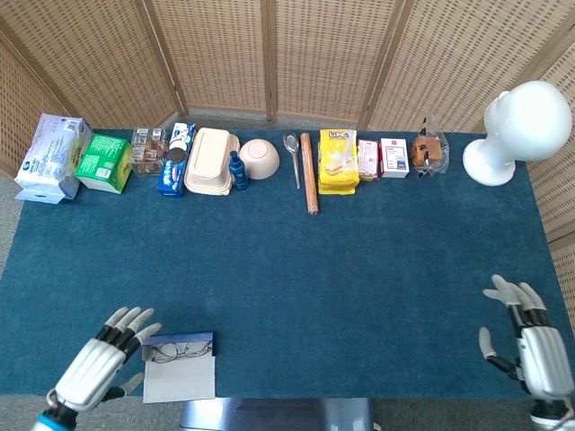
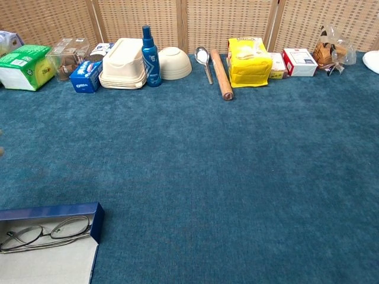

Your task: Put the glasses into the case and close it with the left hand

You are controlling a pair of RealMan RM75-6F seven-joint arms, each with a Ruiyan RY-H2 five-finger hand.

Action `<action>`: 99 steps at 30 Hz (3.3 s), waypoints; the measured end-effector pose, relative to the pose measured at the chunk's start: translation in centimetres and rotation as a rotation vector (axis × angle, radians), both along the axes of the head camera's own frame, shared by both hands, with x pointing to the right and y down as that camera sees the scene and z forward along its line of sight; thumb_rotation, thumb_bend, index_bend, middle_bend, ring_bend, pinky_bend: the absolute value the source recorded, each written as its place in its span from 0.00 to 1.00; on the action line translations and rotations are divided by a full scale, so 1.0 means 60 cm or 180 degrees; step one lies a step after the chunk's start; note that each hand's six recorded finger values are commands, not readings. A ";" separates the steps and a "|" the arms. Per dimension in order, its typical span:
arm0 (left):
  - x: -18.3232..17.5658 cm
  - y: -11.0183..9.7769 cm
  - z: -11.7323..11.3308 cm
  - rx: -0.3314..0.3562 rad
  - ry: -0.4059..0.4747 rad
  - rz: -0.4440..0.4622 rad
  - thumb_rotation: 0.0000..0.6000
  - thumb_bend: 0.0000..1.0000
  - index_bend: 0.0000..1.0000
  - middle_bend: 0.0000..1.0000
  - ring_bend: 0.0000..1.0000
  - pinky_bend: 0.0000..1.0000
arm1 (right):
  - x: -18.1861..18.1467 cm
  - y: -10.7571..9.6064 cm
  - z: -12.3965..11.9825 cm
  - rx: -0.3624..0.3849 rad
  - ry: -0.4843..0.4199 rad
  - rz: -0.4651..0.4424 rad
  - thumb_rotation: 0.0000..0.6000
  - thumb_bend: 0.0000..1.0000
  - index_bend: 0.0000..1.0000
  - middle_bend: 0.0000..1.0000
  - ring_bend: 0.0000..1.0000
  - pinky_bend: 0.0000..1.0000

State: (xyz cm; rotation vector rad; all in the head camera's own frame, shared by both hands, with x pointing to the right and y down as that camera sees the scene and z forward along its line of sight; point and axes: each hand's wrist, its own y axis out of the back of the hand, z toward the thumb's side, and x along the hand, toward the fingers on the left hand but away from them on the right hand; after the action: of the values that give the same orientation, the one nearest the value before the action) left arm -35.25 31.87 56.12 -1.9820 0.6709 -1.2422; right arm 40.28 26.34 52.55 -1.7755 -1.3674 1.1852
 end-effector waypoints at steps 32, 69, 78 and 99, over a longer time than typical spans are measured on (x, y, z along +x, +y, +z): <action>-0.061 0.177 0.061 0.0872 -0.0945 0.0639 1.00 0.24 0.10 0.00 0.00 0.00 | -0.068 -0.048 0.006 0.0134 -0.0535 -0.0509 1.00 0.49 0.00 0.27 0.13 0.11; -0.036 0.201 0.107 0.1277 -0.1067 0.1253 1.00 0.24 0.06 0.00 0.00 0.00 | -0.044 -0.026 -0.057 0.0361 -0.0676 -0.0427 1.00 0.48 0.00 0.27 0.13 0.11; -0.013 0.196 0.121 0.1309 -0.0965 0.1372 0.99 0.24 0.06 0.00 0.00 0.00 | -0.033 -0.013 -0.075 0.0411 -0.0658 -0.0366 1.00 0.49 0.00 0.27 0.13 0.11; 0.020 0.176 0.114 0.1508 -0.0718 0.1376 0.98 0.24 0.07 0.00 0.00 0.00 | -0.007 0.007 -0.104 0.0523 -0.0618 -0.0256 1.00 0.48 0.00 0.27 0.13 0.11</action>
State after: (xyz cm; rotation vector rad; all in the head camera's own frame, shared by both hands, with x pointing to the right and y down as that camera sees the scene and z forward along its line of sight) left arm -34.08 42.41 62.98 -1.4665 0.3539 -0.9197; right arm 39.87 26.78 46.33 -1.8458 -1.4434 0.8505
